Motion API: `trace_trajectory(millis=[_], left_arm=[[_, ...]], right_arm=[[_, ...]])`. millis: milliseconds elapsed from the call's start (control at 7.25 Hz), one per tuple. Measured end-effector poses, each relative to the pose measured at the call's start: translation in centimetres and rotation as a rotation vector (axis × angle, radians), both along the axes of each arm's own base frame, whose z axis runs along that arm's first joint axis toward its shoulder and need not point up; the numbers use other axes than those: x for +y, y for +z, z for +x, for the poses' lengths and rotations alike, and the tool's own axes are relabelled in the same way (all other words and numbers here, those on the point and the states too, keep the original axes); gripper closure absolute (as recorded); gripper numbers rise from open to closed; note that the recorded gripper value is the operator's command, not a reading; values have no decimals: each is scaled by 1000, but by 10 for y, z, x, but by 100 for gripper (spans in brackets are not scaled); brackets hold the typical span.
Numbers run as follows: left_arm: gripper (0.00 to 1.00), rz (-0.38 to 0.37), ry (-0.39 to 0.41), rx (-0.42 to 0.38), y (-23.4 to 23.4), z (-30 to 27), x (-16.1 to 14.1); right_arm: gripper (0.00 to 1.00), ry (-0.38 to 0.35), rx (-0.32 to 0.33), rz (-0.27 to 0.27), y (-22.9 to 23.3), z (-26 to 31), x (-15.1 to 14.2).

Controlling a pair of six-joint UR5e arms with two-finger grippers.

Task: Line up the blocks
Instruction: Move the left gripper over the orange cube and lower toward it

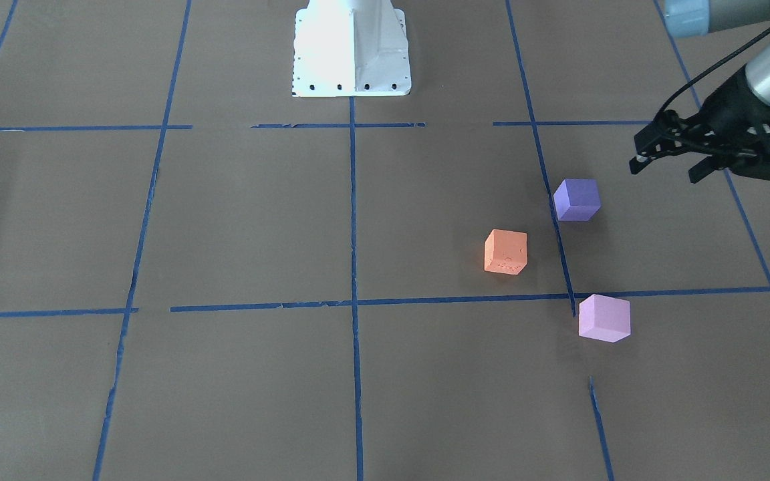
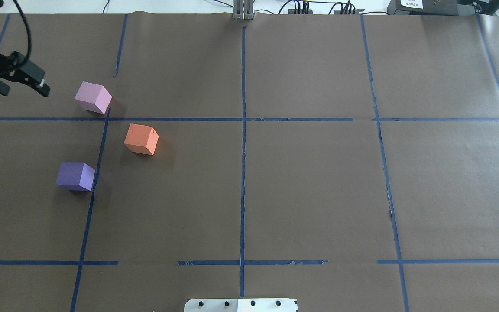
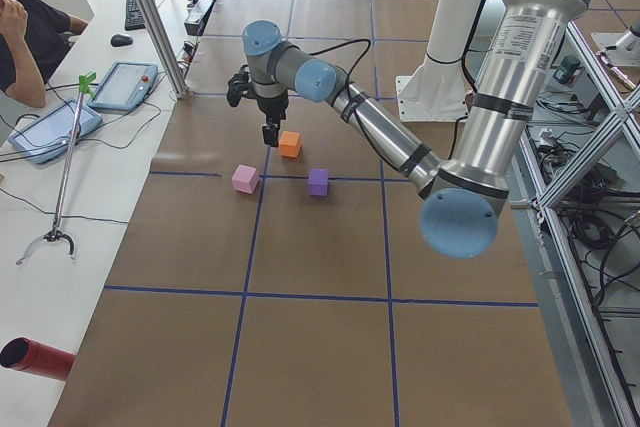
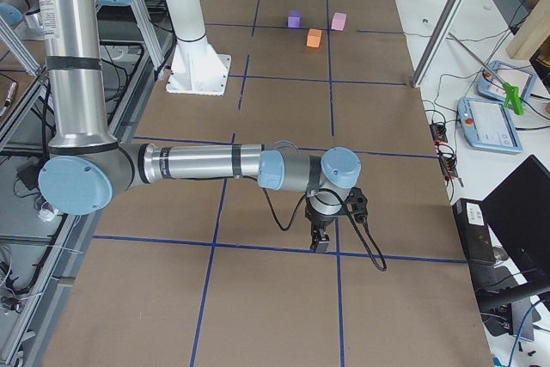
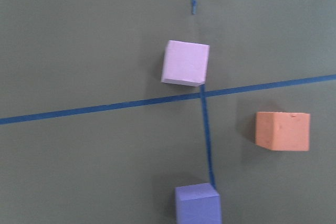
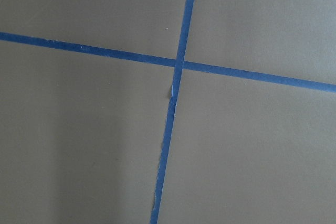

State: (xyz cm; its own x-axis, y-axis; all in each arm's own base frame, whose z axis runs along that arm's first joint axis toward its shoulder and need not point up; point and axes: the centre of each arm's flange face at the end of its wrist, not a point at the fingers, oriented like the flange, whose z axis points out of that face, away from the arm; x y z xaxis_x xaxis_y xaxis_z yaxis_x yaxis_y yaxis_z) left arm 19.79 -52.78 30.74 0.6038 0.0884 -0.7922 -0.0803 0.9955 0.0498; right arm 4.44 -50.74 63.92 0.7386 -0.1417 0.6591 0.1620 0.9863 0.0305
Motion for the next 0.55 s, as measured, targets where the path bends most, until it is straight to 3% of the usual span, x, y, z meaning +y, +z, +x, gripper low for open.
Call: trace_trajectory(millis=[276,552], left_arm=[[0,-20,26,-50,-8,91,7],[0,13,35,-46,3,128,-1]], right_arm=[[0,0,0,0,0,0,0],[0,0,0,-1,0,0,0]])
